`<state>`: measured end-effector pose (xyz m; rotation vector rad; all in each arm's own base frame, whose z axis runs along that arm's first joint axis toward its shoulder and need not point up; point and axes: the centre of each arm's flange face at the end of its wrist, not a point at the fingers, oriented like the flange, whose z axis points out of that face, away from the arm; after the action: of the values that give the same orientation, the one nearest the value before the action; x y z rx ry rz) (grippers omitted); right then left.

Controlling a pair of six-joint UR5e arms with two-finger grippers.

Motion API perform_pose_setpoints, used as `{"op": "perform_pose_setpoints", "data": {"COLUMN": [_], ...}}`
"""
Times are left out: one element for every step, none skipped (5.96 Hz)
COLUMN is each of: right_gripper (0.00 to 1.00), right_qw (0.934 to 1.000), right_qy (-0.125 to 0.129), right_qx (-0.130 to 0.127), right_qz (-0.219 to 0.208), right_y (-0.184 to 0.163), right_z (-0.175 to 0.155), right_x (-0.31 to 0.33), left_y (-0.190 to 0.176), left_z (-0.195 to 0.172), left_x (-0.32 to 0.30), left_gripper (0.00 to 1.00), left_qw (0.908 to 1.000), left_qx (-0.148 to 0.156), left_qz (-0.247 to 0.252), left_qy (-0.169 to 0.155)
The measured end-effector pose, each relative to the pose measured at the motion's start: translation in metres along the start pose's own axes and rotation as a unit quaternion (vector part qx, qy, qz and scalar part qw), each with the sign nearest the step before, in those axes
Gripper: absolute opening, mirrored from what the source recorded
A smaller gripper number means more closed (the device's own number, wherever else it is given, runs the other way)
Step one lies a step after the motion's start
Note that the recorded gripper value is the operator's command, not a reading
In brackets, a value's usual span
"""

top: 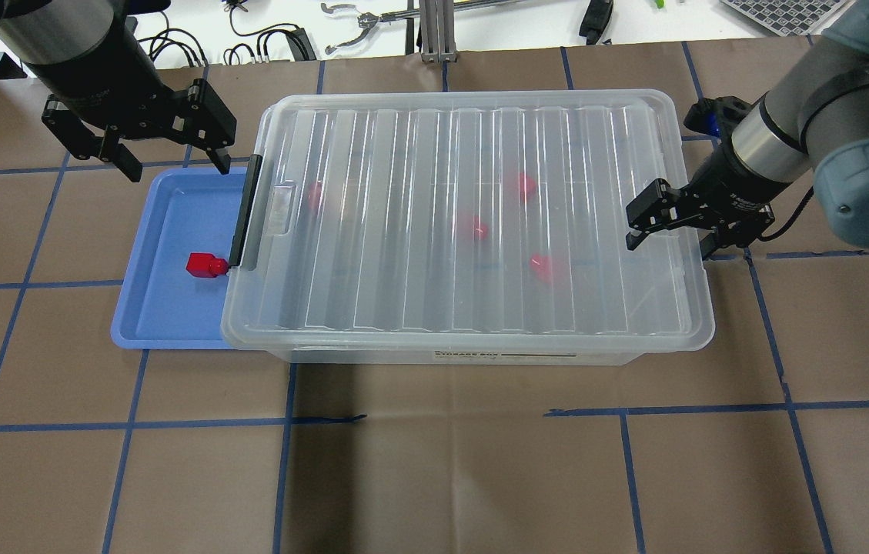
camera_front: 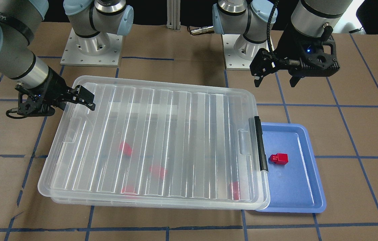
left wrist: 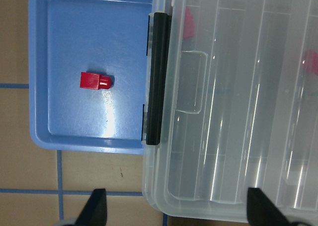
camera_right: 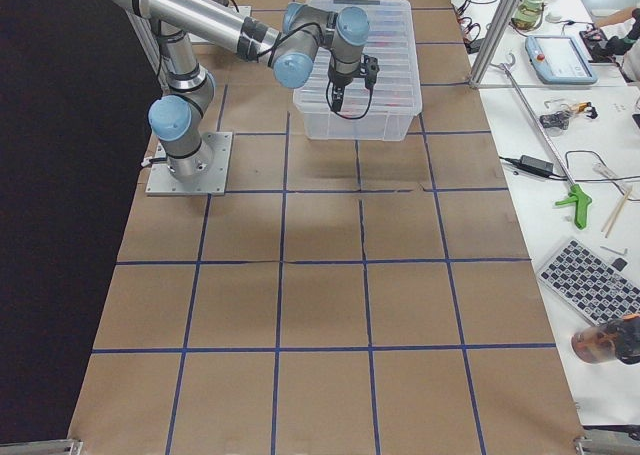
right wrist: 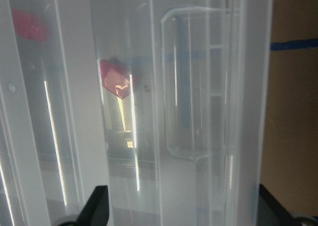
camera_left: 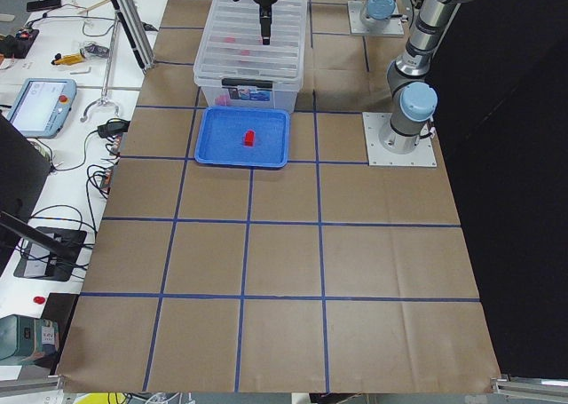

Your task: Place red block in blue tray from box

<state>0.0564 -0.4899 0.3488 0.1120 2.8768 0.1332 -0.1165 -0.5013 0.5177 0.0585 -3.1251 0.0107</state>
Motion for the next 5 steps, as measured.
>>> {"op": "perform_pose_setpoints", "data": {"right_gripper": [1.0, 1.0, 1.0, 1.0, 1.0], "right_qw": [0.9999, 0.9995, 0.9984, 0.9974, 0.9976], "right_qy": [0.004, 0.017, 0.036, 0.047, 0.049], "right_qx": [0.005, 0.015, 0.032, 0.043, 0.038], "right_qz": [-0.009, -0.02, -0.03, -0.033, -0.031], "right_y": [-0.002, -0.005, -0.011, -0.017, -0.019], "right_z": [-0.003, -0.013, -0.034, -0.062, -0.089], "right_x": [0.0, 0.0, -0.002, -0.007, -0.015], "left_y": [0.0, 0.0, 0.0, -0.001, -0.002], "left_z": [0.0, 0.0, 0.0, 0.001, 0.002], "left_x": [0.0, 0.0, 0.0, 0.0, 0.001], "left_gripper": [0.98, 0.98, 0.98, 0.98, 0.98], "left_qw": [1.0, 1.0, 1.0, 1.0, 1.0], "left_qx": [0.0, 0.0, 0.0, -0.001, -0.002], "left_qz": [0.0, 0.0, 0.0, 0.0, 0.0], "left_qy": [0.0, 0.0, 0.001, 0.002, 0.002]}}
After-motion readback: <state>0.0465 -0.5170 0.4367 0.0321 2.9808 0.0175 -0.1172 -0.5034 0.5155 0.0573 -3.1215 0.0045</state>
